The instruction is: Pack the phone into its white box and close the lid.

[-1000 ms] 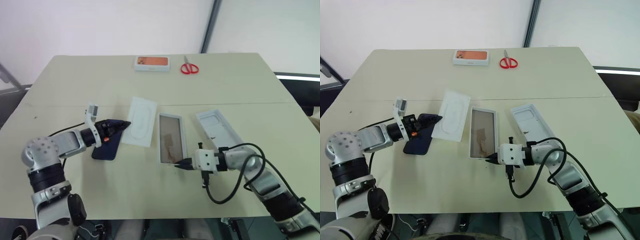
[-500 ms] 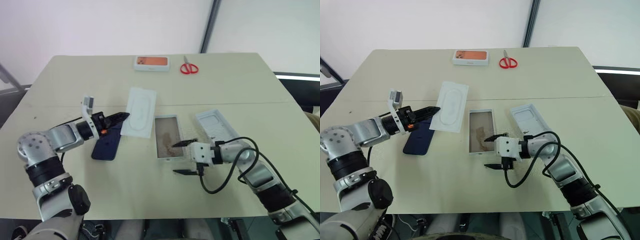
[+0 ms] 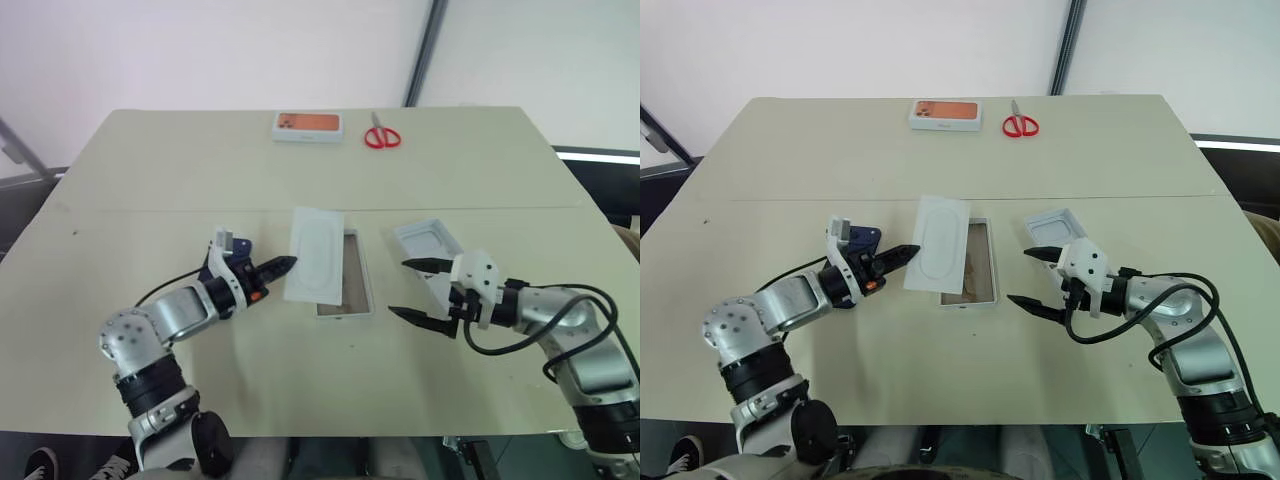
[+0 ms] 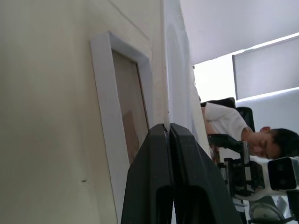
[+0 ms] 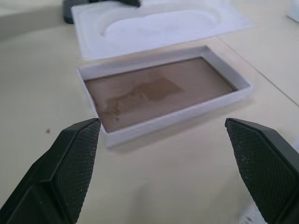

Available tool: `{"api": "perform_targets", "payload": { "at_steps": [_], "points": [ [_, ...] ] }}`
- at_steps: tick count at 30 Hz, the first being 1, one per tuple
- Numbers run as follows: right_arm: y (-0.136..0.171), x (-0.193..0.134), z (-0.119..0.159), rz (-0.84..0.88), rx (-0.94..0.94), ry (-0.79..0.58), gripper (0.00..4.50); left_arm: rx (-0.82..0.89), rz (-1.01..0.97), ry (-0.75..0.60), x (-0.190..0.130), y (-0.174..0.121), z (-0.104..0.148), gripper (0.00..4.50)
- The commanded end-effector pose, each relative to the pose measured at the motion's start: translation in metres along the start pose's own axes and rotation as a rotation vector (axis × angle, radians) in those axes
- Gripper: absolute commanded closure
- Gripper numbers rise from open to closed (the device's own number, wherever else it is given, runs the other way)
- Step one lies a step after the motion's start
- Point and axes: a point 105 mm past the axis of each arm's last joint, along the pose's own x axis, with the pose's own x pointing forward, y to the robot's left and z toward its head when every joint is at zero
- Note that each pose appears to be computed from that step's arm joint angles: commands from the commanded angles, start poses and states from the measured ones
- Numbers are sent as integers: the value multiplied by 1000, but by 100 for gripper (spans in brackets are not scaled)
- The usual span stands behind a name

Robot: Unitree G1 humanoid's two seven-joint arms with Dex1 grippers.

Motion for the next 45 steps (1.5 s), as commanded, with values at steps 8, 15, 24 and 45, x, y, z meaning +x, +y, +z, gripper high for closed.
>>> {"api": "perform_targets", "payload": {
  "at_steps": [8, 15, 24, 45],
  "points": [
    [-5, 9, 15, -24, -69, -58, 5, 31, -16, -3, 19, -10, -8, 450],
    [-7, 10, 16, -32, -81, -66, 5, 20, -22, 7, 27, -11, -15, 450],
    [-9, 10, 12, -46, -83, -60, 1, 43, -8, 15, 32, -11, -22, 420],
    [-14, 24, 16, -48, -99, -81, 0, 274, -77, 18, 18, -47, -2, 4]
  ]
}}
